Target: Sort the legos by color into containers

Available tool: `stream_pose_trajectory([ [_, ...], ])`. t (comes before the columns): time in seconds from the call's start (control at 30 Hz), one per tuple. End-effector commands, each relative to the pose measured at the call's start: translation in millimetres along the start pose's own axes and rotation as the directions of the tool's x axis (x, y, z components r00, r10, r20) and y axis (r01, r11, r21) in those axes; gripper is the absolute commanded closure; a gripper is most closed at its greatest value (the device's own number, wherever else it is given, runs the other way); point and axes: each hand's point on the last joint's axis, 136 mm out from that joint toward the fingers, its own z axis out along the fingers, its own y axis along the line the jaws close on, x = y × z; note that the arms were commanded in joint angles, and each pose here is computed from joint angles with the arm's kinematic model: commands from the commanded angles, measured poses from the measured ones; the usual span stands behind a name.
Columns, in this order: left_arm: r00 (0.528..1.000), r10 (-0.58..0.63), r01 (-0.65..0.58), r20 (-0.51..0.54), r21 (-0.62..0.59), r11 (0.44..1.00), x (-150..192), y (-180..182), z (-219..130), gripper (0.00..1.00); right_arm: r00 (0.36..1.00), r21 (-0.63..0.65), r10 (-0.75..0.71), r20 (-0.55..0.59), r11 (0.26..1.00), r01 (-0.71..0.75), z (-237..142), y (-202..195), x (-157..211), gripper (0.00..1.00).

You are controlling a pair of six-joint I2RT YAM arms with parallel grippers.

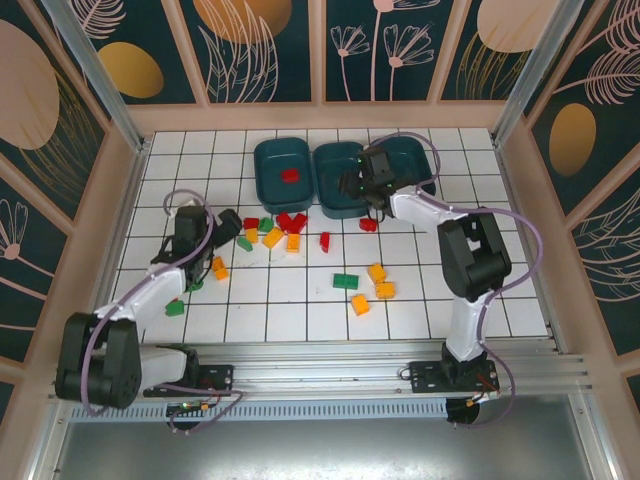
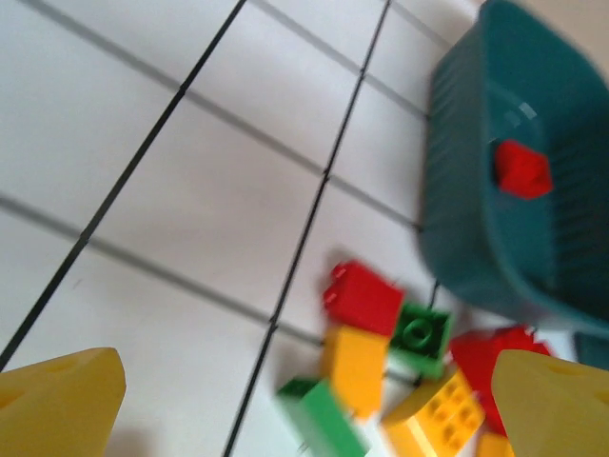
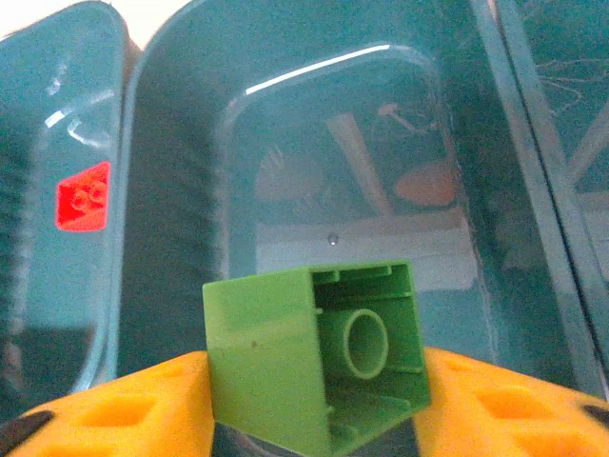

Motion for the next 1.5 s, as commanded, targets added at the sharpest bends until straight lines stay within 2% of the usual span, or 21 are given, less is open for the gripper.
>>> stream_pose_trajectory([
  [0.0,0.998,-0.029,0.029,0.047,0.011,1.0,-5,3,-22,0.02,0.998,0.025,-0.046,0.037,0.999,0.045,-15,13,-21,0.38],
  [0.17,0.998,-0.042,0.038,0.045,0.089,0.995,0,-3,-46,0.02,0.992,0.062,-0.079,0.097,0.995,0.073,-54,17,-30,0.36],
  [0.27,0.999,-0.047,0.041,0.022,0.202,0.978,4,-21,-59,0.01,0.992,0.062,-0.05,0.114,0.997,0.044,-83,9,-18,0.36],
  [0.33,0.998,-0.066,0.069,-0.021,0.332,0.941,15,-38,-65,0.01,0.992,0.064,-0.023,0.126,0.998,0.015,-103,2,-4,0.36],
  [0.43,0.991,-0.076,0.12,-0.112,0.48,0.869,40,-56,-71,0.02,0.997,0.095,0.011,0.079,0.995,-0.019,-118,-23,36,0.35],
  [0.6,0.98,0.062,0.055,-0.187,0.562,0.825,88,-85,-79,0.02,0.993,0.108,0.038,-0.109,0.994,-0.026,-120,-48,128,0.35],
  [0.77,0.956,0.172,0.039,-0.237,0.686,0.727,121,-130,-100,0.01,0.985,0.174,0.041,-0.168,0.985,-0.011,-118,-64,168,0.34],
  [0.9,0.962,0.171,0.036,-0.213,0.719,0.694,120,-144,-109,0.02,0.981,0.243,0.034,-0.191,0.97,0.014,-115,-79,181,0.34],
  [1.1,0.961,0.168,0.042,-0.219,0.717,0.695,120,-144,-110,0.01,0.971,0.209,0.011,-0.238,0.977,0.04,-114,-77,197,0.36],
  [1.47,0.965,0.154,0.042,-0.212,0.706,0.707,117,-139,-114,0.02,0.969,0.15,-0.028,-0.245,0.986,0.067,-109,-66,197,0.44],
])
